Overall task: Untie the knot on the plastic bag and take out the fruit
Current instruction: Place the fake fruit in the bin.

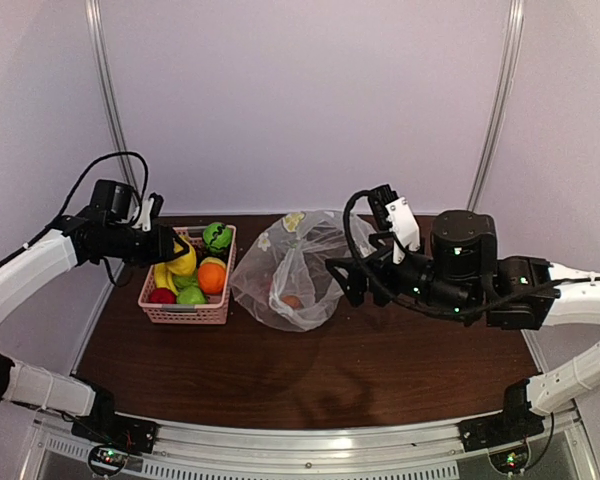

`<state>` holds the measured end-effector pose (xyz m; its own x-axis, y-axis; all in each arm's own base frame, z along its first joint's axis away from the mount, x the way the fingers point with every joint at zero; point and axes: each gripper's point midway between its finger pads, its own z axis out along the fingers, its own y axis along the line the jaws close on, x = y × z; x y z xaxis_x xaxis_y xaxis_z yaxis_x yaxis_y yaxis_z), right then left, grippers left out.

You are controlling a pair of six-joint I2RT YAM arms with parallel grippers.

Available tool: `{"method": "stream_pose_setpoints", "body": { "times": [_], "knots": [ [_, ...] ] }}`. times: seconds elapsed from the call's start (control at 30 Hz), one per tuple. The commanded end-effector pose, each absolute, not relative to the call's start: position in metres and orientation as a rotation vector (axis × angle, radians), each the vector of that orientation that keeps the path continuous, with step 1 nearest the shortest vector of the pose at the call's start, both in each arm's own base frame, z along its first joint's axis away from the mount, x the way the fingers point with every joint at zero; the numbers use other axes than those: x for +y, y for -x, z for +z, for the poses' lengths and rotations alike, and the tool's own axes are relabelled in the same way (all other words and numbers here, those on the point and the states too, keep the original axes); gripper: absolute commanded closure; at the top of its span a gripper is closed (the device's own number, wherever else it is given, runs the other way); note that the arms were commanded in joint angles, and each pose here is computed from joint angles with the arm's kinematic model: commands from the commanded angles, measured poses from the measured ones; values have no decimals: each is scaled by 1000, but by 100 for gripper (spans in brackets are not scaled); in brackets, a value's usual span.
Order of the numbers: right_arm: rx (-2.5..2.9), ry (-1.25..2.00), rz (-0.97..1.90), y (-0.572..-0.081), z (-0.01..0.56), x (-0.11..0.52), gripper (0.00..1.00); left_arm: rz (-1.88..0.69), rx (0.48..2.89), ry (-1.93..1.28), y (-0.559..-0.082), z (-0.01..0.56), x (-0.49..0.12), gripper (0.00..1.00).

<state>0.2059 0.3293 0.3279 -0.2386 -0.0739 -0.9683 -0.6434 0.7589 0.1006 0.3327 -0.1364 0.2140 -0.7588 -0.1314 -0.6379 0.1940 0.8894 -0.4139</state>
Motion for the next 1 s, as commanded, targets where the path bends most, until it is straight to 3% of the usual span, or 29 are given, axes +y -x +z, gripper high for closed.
{"method": "stream_pose_setpoints", "body": {
  "times": [0.0,0.67,0.97],
  "knots": [
    [1779,535,551,-210,320,320,0,-491,2360,-45,-342,197,-121,53],
    [1796,499,563,-208,313,311,0,-234,2437,51,-386,138,-87,49],
    [1795,486,561,-208,313,306,0,-225,2444,35,-383,142,-86,22]
  ]
}}
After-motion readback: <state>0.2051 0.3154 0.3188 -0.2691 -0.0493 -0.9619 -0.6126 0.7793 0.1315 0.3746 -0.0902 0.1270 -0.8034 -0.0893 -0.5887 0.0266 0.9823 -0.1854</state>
